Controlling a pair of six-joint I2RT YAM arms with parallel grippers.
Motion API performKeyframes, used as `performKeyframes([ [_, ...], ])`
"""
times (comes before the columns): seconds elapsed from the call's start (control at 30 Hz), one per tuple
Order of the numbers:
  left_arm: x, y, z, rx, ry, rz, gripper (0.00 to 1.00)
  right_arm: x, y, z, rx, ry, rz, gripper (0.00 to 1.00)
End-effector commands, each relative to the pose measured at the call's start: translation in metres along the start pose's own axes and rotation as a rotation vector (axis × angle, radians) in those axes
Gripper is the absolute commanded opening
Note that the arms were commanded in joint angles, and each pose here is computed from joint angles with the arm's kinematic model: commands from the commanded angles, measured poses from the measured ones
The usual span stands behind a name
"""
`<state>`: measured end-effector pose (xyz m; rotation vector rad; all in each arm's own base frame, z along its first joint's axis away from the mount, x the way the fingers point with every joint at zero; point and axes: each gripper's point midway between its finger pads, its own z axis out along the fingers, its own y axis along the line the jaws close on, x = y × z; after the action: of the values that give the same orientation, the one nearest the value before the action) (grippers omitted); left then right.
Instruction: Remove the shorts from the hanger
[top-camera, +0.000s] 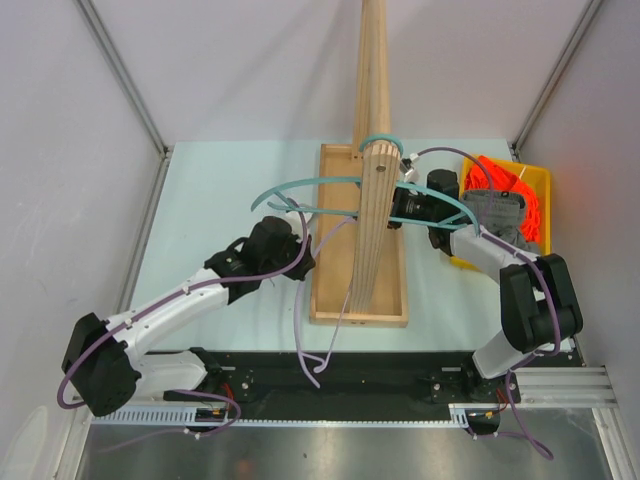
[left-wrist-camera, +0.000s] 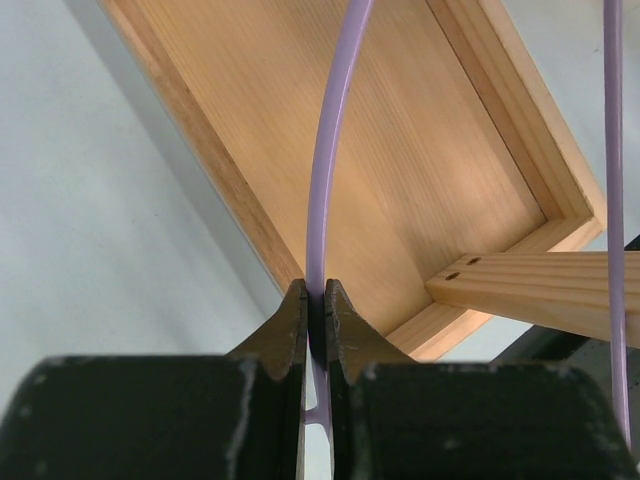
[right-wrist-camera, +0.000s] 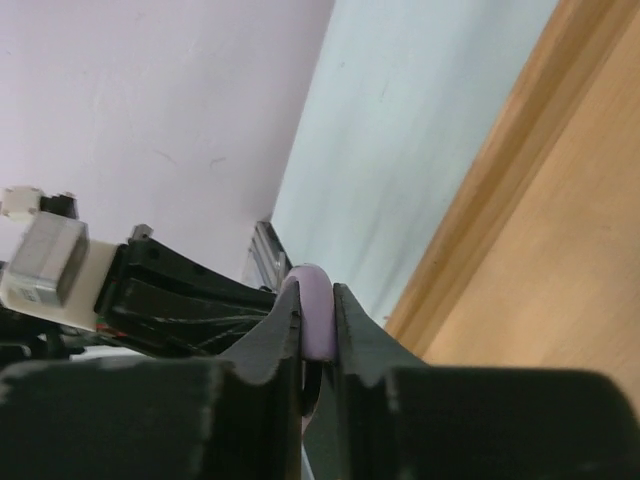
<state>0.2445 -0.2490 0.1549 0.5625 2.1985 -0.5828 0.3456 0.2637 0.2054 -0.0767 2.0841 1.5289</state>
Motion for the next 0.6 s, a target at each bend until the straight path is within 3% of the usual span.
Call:
performKeyframes([
  [0.0,-0.020,-0.039,-0.011,0.155,-0.072,0.041,0.00,-0.002,-0.004,0.004,-0.002,-0.043,-0.023,0.00],
  [0.27,-0.025,-0.027,-0.015,0.066,-0.050,-0.021,0.05,-0.007,-0.008,-0.005,0.035,-0.136,-0.020,0.00],
  [0.33,-0.028,-0.027,-0.016,0.059,-0.058,-0.035,0.15,-0.012,-0.004,-0.010,0.012,-0.164,-0.014,0.00],
  [0.37,-0.031,-0.028,-0.019,0.057,-0.071,-0.056,0.30,-0.012,-0.003,-0.012,0.007,-0.171,-0.009,0.00],
  [0.47,-0.039,-0.024,-0.029,0.051,-0.116,-0.100,0.51,-0.021,0.001,-0.023,0.007,-0.216,-0.011,0.00],
  [0.57,-0.046,-0.020,-0.039,0.064,-0.161,-0.138,0.63,-0.030,0.002,-0.037,0.013,-0.260,-0.015,0.00],
])
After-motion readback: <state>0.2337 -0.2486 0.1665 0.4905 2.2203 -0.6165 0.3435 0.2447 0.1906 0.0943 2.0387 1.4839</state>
